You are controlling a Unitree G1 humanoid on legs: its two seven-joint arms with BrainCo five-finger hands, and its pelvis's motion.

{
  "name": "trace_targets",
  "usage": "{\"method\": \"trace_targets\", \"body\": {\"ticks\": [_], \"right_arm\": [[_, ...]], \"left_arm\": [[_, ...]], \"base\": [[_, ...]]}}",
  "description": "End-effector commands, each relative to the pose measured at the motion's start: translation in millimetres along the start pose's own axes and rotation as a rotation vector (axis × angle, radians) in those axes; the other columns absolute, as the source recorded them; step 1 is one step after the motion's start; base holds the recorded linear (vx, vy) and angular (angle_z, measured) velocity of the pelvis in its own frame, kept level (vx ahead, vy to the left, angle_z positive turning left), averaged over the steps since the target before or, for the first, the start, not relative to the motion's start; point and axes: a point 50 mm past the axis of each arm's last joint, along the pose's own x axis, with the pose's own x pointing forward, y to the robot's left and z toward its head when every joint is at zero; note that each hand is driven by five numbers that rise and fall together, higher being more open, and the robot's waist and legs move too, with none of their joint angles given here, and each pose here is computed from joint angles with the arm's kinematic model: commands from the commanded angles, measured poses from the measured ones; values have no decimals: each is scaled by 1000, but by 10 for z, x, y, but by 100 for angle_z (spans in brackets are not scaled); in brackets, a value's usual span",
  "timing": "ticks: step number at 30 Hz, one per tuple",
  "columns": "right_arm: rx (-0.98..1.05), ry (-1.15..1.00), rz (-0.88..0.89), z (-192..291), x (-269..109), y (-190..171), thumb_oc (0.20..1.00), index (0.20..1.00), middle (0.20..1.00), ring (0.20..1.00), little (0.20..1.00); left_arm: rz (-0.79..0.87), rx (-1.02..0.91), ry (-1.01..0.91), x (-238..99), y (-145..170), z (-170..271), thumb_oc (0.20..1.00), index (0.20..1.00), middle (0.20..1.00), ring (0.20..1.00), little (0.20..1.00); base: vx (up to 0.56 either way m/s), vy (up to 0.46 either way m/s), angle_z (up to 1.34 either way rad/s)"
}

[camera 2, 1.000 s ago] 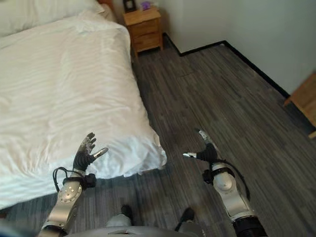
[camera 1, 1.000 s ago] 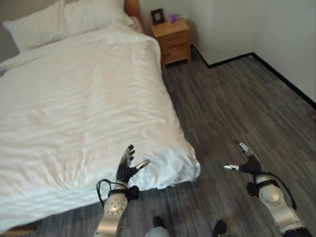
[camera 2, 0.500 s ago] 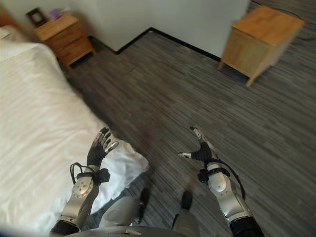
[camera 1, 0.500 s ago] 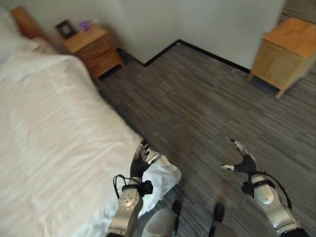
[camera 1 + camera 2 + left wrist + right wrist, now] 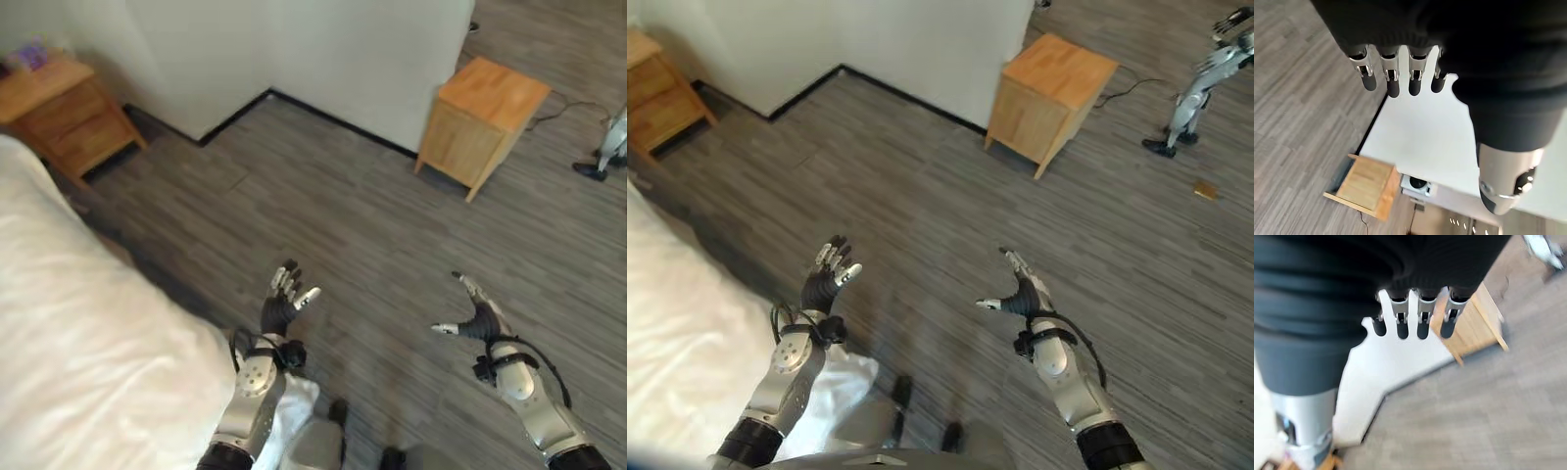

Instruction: Making the bed.

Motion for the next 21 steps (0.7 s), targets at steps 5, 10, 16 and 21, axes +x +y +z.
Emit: {"method": "trace_targets", "body": {"ticks": [5, 10, 16, 21], "right_arm": [[19, -77, -130, 124, 48, -249, 1000, 1000, 1000, 1000, 1000], [37, -52, -88, 97, 12, -157, 1000, 1000, 1000, 1000, 1000], [84, -22, -69, 48, -20, -119, 1000, 1000, 1000, 1000, 1000], [128, -66, -113, 168, 172, -219, 1000, 1000, 1000, 1000, 1000]], "left_arm": [[-39, -8, -102, 48, -35, 181, 1000, 1000, 1000, 1000, 1000], [-14, 13, -49, -53, 118, 91, 1000, 1000, 1000, 1000, 1000], [-1, -15, -28, -78, 114, 47, 1000, 1000, 1000, 1000, 1000], [-31, -33, -71, -35, 94, 168, 1000, 1000, 1000, 1000, 1000]], "base": [[473, -39, 99], [515, -7, 55], [350, -15, 55], [201, 0, 52]]}}
